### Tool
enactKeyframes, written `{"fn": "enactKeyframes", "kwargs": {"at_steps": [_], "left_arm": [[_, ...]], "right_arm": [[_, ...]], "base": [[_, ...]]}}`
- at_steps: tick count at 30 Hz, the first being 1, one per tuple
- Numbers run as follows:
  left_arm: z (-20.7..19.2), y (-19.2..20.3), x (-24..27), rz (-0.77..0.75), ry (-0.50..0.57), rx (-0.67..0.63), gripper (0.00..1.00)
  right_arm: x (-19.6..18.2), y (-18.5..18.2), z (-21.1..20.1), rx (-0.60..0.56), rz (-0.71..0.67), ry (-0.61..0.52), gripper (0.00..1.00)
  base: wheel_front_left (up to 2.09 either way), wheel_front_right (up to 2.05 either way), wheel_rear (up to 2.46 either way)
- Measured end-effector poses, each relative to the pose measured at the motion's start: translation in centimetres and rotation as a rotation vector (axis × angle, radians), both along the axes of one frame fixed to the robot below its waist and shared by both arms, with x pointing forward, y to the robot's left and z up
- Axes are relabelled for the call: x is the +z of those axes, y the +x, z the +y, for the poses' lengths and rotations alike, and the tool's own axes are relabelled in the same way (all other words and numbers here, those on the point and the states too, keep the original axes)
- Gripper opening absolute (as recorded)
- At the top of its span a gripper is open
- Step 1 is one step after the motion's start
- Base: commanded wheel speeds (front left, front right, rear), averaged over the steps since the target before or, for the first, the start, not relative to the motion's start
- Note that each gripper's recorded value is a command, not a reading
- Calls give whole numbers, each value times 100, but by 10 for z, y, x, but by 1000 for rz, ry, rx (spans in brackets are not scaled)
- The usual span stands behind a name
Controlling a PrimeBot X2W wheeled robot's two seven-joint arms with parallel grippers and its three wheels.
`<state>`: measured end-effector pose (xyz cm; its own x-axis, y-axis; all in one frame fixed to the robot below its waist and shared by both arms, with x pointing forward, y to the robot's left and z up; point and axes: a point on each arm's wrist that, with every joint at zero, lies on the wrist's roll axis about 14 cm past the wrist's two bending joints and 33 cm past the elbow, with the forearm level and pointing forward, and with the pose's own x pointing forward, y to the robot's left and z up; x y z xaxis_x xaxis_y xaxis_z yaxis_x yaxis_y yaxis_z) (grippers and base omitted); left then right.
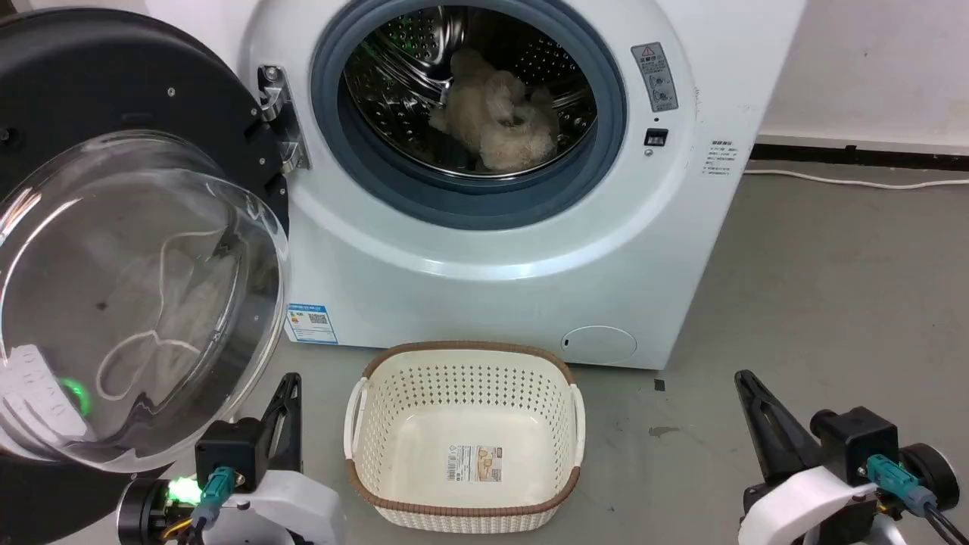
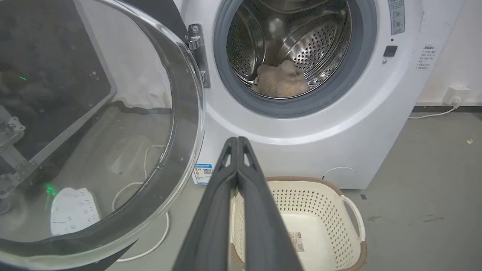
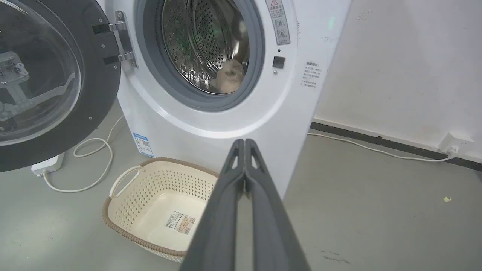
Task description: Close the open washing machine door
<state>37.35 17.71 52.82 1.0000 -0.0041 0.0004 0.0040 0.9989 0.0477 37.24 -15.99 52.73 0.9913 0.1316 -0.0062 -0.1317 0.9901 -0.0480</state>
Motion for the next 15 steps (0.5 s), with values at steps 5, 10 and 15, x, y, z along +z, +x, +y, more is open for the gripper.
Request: {"fn": "enactKeyframes", "kwargs": {"at_steps": [5, 10, 15], "left_arm": [[0, 0, 0, 0, 0, 0, 0], [0, 0, 0, 0, 0, 0, 0], [0, 0, 0, 0, 0, 0, 0]], "right_arm": [[0, 0, 0, 0, 0, 0, 0], [0, 0, 0, 0, 0, 0, 0], [0, 0, 0, 0, 0, 0, 0]], "base": [[0, 0, 0], [0, 0, 0], [0, 0, 0]]}}
